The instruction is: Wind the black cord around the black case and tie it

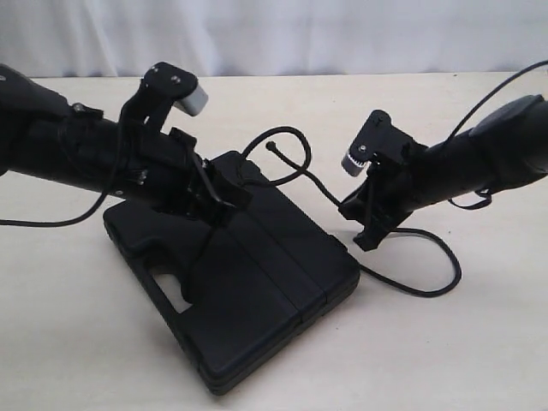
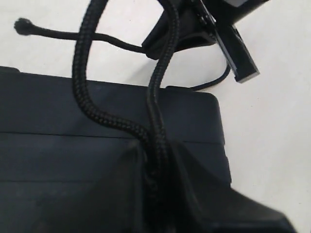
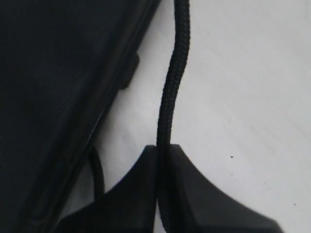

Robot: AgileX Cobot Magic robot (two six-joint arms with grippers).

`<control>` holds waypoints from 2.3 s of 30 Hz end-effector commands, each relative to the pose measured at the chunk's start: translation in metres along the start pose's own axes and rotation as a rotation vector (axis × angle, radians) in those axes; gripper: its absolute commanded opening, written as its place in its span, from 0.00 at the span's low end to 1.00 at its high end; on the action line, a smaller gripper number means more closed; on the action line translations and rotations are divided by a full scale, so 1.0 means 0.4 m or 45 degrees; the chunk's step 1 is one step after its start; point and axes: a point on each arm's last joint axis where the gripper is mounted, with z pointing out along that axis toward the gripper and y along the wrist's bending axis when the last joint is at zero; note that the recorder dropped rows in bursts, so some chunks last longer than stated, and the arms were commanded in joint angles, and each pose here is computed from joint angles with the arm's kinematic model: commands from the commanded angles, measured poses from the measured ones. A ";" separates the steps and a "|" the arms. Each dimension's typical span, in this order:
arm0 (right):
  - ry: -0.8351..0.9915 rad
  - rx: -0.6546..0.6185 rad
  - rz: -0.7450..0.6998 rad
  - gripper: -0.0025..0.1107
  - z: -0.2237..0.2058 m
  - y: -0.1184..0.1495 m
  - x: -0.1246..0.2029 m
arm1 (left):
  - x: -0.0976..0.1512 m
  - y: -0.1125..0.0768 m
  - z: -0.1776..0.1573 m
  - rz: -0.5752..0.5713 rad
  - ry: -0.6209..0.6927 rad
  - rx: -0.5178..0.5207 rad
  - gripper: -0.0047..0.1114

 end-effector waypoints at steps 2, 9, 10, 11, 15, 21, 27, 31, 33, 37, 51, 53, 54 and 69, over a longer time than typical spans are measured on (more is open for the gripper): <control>-0.116 -0.096 -0.072 0.06 -0.010 0.021 -0.018 | -0.002 0.069 -0.057 -0.182 -0.041 0.098 0.04; -0.180 -0.231 -0.196 0.06 -0.015 0.047 -0.027 | 0.036 0.126 -0.059 -0.328 0.013 0.279 0.04; -0.180 -0.234 -0.198 0.06 -0.014 0.049 -0.028 | 0.037 0.130 -0.056 -0.353 0.004 0.297 0.04; -0.180 -0.234 -0.198 0.06 -0.014 0.049 -0.028 | 0.037 0.130 -0.053 -0.366 -0.002 0.315 0.04; -0.183 -0.240 -0.198 0.06 -0.014 0.050 -0.028 | 0.034 0.131 -0.050 -0.351 -0.008 0.334 0.04; -0.217 -0.284 -0.223 0.06 -0.026 0.060 -0.037 | 0.029 0.135 -0.049 -0.365 -0.030 0.317 0.04; -0.259 -0.174 -0.334 0.06 -0.085 0.058 -0.071 | 0.030 0.132 -0.050 -0.362 -0.025 0.329 0.04; -0.264 -0.165 -0.372 0.06 -0.101 0.062 -0.077 | 0.030 0.129 -0.051 -0.361 -0.022 0.347 0.04; -0.260 -0.166 -0.372 0.06 -0.099 0.062 -0.076 | 0.030 0.126 -0.052 -0.363 -0.022 0.365 0.04; -0.245 -0.162 -0.369 0.06 -0.101 0.057 -0.071 | 0.030 0.125 -0.052 -0.362 -0.021 0.373 0.04; -0.313 -0.336 -0.227 0.06 -0.098 0.029 -0.021 | 0.016 0.106 -0.060 -0.414 -0.073 0.496 0.04; -0.311 -0.370 -0.214 0.06 -0.088 0.031 -0.015 | 0.017 0.110 -0.057 -0.420 -0.074 0.485 0.04; -0.308 -0.380 -0.208 0.06 -0.083 0.031 -0.012 | 0.020 0.112 -0.052 -0.428 -0.068 0.487 0.04; -0.317 -0.465 -0.202 0.06 -0.061 0.026 0.017 | 0.069 0.207 -0.017 -0.695 -0.109 0.594 0.04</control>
